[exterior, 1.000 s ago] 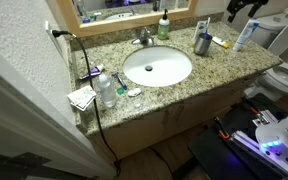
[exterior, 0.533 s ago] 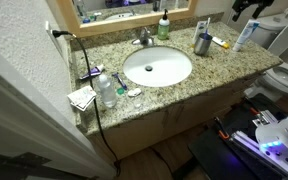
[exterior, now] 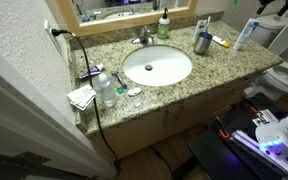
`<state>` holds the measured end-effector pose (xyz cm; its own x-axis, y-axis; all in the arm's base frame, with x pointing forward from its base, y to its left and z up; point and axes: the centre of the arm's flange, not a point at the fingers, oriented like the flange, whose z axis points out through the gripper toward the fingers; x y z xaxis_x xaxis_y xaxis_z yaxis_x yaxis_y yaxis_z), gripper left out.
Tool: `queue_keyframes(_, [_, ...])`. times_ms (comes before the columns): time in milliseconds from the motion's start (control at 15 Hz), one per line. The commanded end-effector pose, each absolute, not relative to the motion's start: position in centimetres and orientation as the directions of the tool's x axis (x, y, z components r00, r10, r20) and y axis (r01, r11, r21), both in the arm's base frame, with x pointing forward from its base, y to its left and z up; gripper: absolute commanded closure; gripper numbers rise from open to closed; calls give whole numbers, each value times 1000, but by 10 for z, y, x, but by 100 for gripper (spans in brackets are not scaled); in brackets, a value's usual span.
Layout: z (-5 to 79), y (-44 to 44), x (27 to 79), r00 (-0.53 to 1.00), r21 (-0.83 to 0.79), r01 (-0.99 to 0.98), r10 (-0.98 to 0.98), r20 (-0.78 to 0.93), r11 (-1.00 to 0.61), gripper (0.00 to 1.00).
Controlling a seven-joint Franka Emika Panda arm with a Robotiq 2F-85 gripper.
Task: Move the squeeze bottle to the left on the counter
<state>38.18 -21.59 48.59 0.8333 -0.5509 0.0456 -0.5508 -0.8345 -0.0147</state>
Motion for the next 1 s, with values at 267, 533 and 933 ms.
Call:
queue_keyframes(267, [449,-333,375,620,-17,-781,-771,-144,-624,0])
queue_keyframes(533, [441,-344,350,582,-9,-810,-803,-133,-586,0])
queue_keyframes(933, [445,-421,343,393,-107,-919,-853,-344,-380,0])
